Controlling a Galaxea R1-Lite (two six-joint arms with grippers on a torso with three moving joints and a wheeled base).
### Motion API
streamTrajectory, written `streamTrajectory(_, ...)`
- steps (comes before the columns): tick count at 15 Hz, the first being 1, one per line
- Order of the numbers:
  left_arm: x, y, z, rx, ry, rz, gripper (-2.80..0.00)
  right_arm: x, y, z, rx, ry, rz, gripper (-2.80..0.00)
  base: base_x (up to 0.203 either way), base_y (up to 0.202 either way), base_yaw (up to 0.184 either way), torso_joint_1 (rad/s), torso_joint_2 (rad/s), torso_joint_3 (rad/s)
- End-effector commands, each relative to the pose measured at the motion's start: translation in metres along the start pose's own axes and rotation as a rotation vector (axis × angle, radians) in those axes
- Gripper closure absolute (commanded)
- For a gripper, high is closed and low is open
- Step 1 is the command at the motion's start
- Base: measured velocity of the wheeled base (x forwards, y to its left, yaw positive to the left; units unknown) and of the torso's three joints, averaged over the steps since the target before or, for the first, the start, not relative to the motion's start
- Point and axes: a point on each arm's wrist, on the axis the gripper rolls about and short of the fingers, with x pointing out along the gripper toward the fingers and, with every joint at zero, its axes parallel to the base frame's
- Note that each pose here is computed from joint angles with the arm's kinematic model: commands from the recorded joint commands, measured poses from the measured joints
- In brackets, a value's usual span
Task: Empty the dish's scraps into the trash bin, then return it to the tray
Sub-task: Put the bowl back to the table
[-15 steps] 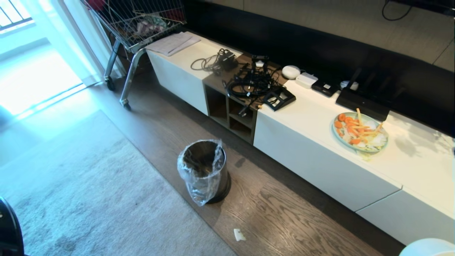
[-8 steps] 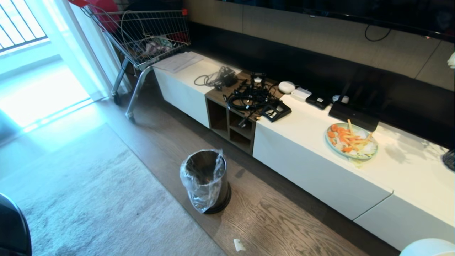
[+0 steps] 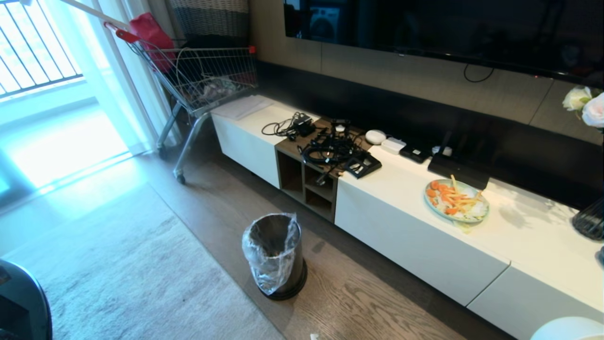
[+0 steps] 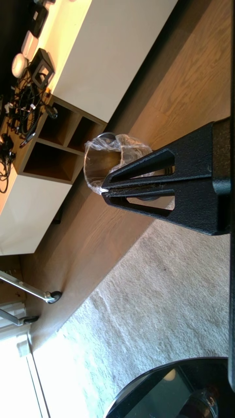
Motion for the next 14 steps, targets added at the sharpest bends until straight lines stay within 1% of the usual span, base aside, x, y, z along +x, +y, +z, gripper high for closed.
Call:
streamTrajectory(1, 0.0, 0.0, 0.0001, -0.002, -0.002, 0.001, 0.0, 0.0001, 0.0, 0.0, -0.001, 0.001, 0.0, 0.0, 0.0, 0.0, 0.0, 0.006, 0.01, 0.092)
streamTrajectory(8, 0.0, 0.0, 0.0001, -0.002, -0.002, 0.001, 0.0, 0.0001, 0.0, 0.0, -0.001, 0.001, 0.0, 0.0, 0.0, 0.0, 0.0, 0.0, 0.0, 0.0)
streamTrajectory(11, 0.0, 0.0, 0.0, 0.0, -0.001, 0.001, 0.0, 0.0001, 0.0, 0.0, -0.001, 0.001, 0.0, 0.0, 0.0, 0.0, 0.0, 0.0, 0.0, 0.072)
streamTrajectory(14, 0.0, 0.0, -0.0001, 0.0, 0.0, 0.001, 0.0, 0.0001, 0.0, 0.0, -0.001, 0.001, 0.0, 0.0, 0.0, 0.0, 0.0, 0.0, 0.0, 0.0)
